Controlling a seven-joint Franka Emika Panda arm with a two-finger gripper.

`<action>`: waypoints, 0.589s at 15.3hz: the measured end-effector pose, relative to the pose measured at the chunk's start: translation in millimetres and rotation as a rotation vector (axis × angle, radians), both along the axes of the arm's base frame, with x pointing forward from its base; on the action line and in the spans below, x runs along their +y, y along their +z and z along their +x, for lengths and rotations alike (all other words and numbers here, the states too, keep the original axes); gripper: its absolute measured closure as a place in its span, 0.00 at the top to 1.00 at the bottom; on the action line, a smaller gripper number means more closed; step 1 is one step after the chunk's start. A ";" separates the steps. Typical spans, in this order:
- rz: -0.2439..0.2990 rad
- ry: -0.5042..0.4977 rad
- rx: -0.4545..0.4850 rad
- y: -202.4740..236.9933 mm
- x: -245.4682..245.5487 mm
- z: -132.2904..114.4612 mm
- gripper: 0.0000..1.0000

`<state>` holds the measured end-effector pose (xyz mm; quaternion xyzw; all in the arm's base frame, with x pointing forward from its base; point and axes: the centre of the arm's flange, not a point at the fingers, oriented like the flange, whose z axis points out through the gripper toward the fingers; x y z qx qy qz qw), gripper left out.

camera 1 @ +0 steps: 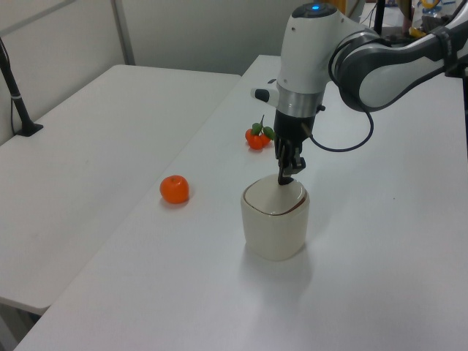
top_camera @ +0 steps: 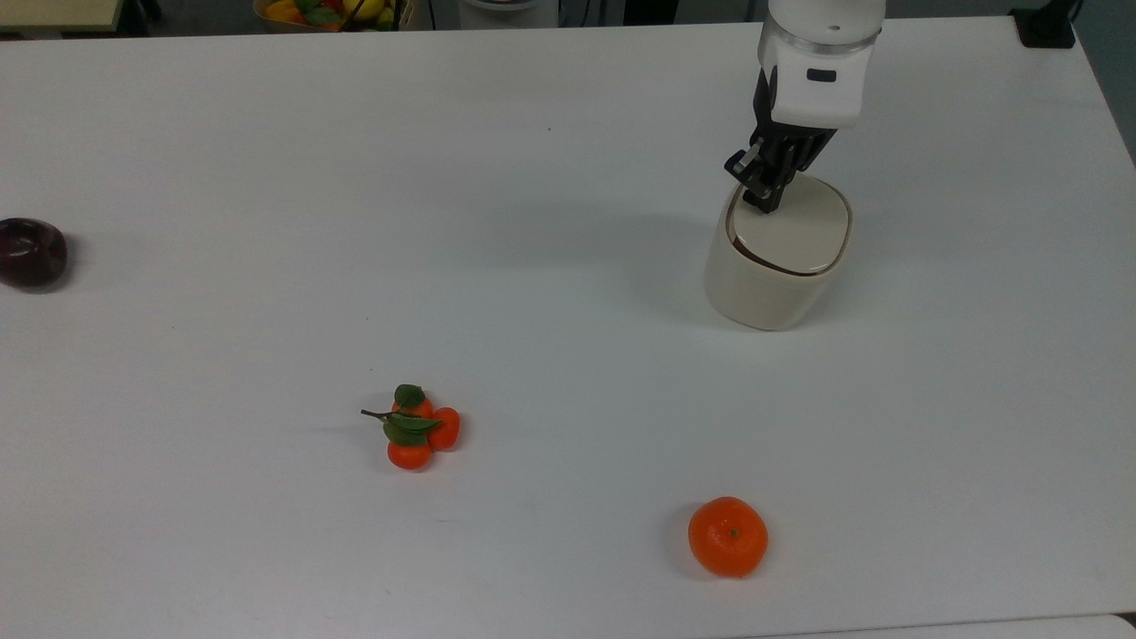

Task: Close garbage bin
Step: 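Push the raised lid down with the gripper onto the bin opening, then lift the gripper up and away from the closed bin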

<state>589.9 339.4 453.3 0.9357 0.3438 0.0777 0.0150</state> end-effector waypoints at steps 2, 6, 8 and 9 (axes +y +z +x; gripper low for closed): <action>-0.006 0.000 0.009 -6.9 0.0 0.6 0.01; -0.010 -0.001 0.017 -12.9 0.3 2.1 0.01; -0.010 -0.001 0.017 -13.3 0.4 2.2 0.01; -0.010 -0.001 0.017 -13.4 0.4 2.2 0.01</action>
